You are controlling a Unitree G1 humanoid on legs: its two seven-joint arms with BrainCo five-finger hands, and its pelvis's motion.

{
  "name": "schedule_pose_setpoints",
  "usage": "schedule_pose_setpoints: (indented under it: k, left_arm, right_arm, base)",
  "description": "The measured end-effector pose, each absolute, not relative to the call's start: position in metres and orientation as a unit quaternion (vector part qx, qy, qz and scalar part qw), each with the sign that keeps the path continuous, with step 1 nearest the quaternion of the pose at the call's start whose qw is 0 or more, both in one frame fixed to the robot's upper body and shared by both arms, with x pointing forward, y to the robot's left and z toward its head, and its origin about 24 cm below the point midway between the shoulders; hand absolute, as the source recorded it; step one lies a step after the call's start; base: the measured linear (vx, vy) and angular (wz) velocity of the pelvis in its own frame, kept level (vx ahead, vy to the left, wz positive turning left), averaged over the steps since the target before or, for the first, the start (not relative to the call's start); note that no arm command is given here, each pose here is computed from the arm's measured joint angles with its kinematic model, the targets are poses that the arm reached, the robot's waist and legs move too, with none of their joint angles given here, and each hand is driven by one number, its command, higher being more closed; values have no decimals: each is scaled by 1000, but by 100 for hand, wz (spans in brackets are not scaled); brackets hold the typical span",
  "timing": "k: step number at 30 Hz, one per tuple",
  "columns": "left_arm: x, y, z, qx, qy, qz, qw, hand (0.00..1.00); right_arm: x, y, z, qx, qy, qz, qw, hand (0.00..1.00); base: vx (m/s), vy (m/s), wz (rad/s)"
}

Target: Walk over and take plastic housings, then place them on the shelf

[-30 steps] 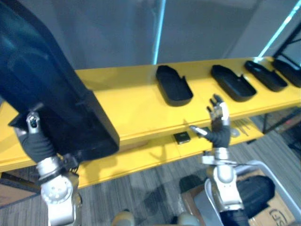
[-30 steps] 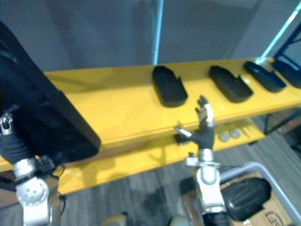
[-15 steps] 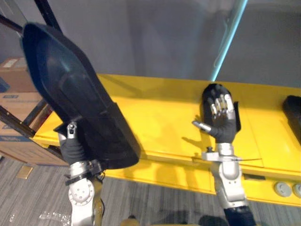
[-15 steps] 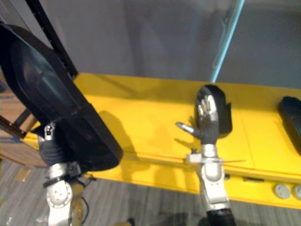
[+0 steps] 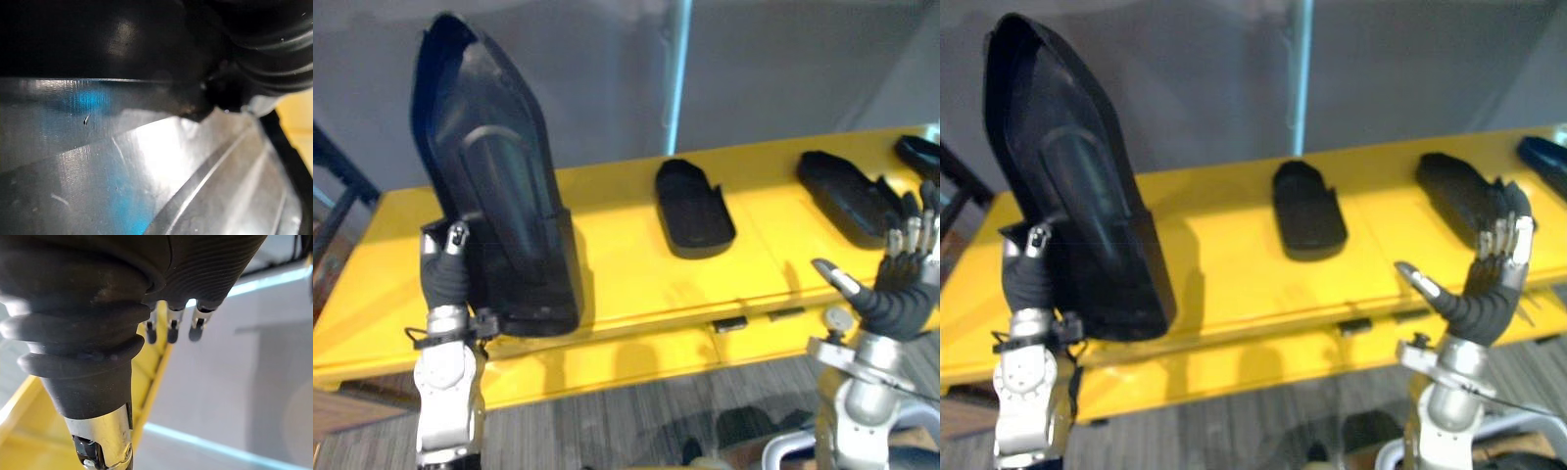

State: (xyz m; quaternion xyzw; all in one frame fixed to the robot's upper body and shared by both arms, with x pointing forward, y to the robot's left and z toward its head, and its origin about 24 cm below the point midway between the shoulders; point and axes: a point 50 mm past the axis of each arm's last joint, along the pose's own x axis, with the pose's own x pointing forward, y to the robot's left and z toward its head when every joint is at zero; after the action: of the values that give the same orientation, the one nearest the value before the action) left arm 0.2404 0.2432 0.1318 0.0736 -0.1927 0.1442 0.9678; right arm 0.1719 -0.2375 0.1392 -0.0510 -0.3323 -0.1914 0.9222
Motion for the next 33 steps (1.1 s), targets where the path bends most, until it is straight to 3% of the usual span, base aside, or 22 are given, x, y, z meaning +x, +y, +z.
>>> schedule_pose_setpoints:
  k: [4, 8, 13, 18, 23, 27, 33]
  left_arm:
    - [267, 270, 101, 85, -73, 179, 978, 100]
    - [281, 313, 64, 89, 78, 236, 965, 100]
    - [297, 337, 58, 34, 147, 254, 955, 100]
    - [310, 336, 69, 21, 148, 236, 960, 100]
    - [318, 332, 64, 27, 175, 225, 958, 100]
    - [327, 323, 66, 49, 185, 199, 961, 100]
    - [343, 304, 70, 98, 200, 162, 961, 100]
  right_arm:
    - [169, -241, 135, -45, -317, -175, 931, 0]
    - [164, -243, 130, -37, -301, -142, 942, 0]
    - [165, -242, 129, -43, -290, -103, 950, 0]
    - [173, -229, 128, -28, -274, -42, 960, 0]
    - [179, -190, 132, -5, -270, 105, 957, 0]
    - [184, -152, 132, 18, -261, 248, 933, 0]
    - [198, -131, 148, -1, -280, 322, 904, 0]
  base:
    - [-37, 5, -34]
    - [-53, -3, -27]
    - [-41, -10, -16]
    - [-40, -19, 0]
    - [-20, -13, 2]
    - [-47, -8, 17]
    - [-85, 5, 24]
